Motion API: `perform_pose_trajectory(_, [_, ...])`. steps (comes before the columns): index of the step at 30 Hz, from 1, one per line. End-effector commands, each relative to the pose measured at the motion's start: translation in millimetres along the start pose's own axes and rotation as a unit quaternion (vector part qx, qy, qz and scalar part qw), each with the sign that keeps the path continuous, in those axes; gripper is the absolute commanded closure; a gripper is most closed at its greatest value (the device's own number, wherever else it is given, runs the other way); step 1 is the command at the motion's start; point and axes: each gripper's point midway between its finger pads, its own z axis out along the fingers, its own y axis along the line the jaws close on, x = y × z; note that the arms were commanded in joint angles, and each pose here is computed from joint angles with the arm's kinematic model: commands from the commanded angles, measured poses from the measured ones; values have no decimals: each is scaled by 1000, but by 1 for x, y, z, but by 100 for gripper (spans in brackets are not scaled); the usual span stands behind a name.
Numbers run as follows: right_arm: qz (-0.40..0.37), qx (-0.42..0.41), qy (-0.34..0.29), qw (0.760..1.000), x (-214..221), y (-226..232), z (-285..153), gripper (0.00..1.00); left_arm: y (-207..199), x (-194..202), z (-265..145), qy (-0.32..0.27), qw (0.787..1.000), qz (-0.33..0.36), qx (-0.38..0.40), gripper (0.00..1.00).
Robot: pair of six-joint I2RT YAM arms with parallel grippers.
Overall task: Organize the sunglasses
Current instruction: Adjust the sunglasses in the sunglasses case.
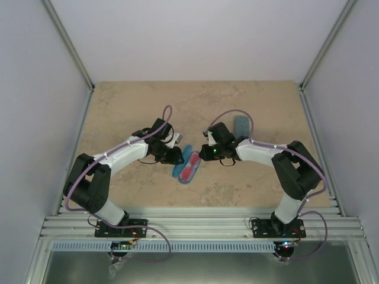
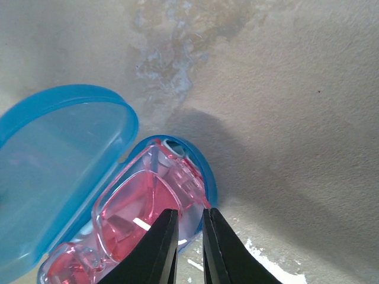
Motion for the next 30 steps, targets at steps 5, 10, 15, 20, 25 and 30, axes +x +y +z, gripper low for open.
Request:
perform_pose_trajectory(5, [-10,-26,25,999,8,7,13,90,-7,-4,4,0,1000,5,14,65])
perform_pose_trajectory(10, [-19,-47,32,998,11,14,14,91,-8,-3,6,1,1000,6,15,67])
perform_pose_trajectory(15, [-29,-76,49,995,16,23,17,91,-6,-2,8,2,1000,5,15,70])
perform_pose_trajectory(20, [-35,-86,61,994,21,24,20,93,-5,-1,9,2,1000,6,14,70])
perform_pose_trajectory(25, [-39,-67,33,996,7,26,6,92,-5,-2,7,-1,1000,7,11,69])
perform_pose_trajectory(30, [-44,-41,-28,998,-19,28,-19,86,-4,-4,6,-3,1000,9,5,67])
